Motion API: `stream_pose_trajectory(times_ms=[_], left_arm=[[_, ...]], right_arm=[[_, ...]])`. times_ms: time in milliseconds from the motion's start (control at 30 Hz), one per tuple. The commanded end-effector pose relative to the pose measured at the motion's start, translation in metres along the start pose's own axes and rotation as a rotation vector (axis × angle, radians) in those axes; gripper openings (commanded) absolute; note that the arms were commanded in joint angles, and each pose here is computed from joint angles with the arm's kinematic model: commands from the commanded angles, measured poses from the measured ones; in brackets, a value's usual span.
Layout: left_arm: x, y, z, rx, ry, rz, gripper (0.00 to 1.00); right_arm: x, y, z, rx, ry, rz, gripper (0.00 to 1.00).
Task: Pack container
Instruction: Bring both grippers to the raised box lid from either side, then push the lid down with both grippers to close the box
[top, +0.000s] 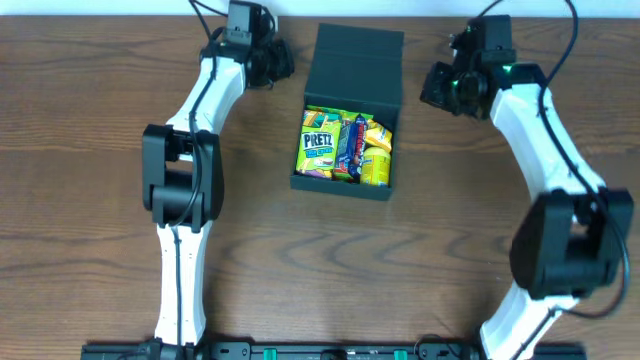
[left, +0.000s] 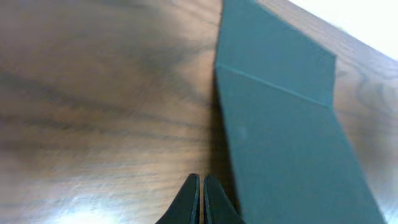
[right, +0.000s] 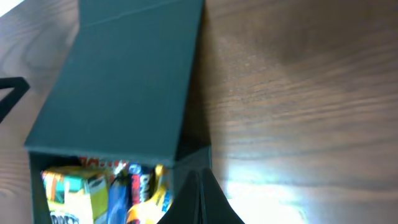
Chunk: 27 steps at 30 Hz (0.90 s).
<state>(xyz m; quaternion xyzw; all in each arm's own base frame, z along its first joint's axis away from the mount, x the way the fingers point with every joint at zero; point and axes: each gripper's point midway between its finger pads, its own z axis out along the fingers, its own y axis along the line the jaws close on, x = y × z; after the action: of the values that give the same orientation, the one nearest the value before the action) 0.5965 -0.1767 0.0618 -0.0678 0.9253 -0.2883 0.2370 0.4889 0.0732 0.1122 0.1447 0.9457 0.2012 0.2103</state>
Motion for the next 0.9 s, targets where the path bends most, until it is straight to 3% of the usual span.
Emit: stream_pose_trajectory(times_ms=[0, 467, 733, 867], left_arm=[[-0.001, -0.009, 0.008, 0.044, 0.026, -0.006, 0.05], [0.024, 0.002, 0.034, 0.078, 0.126, -0.107, 0.05], [0.033, -0.006, 0.039, 0.131, 0.161, -0.105, 0.06], [0.025, -0.025, 0.036, 0.235, 0.148, -0.072, 0.06]], right_arm=[[0.004, 0.006, 0.016, -0.152, 0.077, 0.08, 0.02], [0.006, -0.008, 0.105, -0.312, 0.138, 0.253, 0.02], [-0.004, 0.014, 0.12, -0.459, 0.115, 0.246, 0.02], [-0.014, 0.035, 0.109, -0.575, 0.086, 0.174, 0.01]])
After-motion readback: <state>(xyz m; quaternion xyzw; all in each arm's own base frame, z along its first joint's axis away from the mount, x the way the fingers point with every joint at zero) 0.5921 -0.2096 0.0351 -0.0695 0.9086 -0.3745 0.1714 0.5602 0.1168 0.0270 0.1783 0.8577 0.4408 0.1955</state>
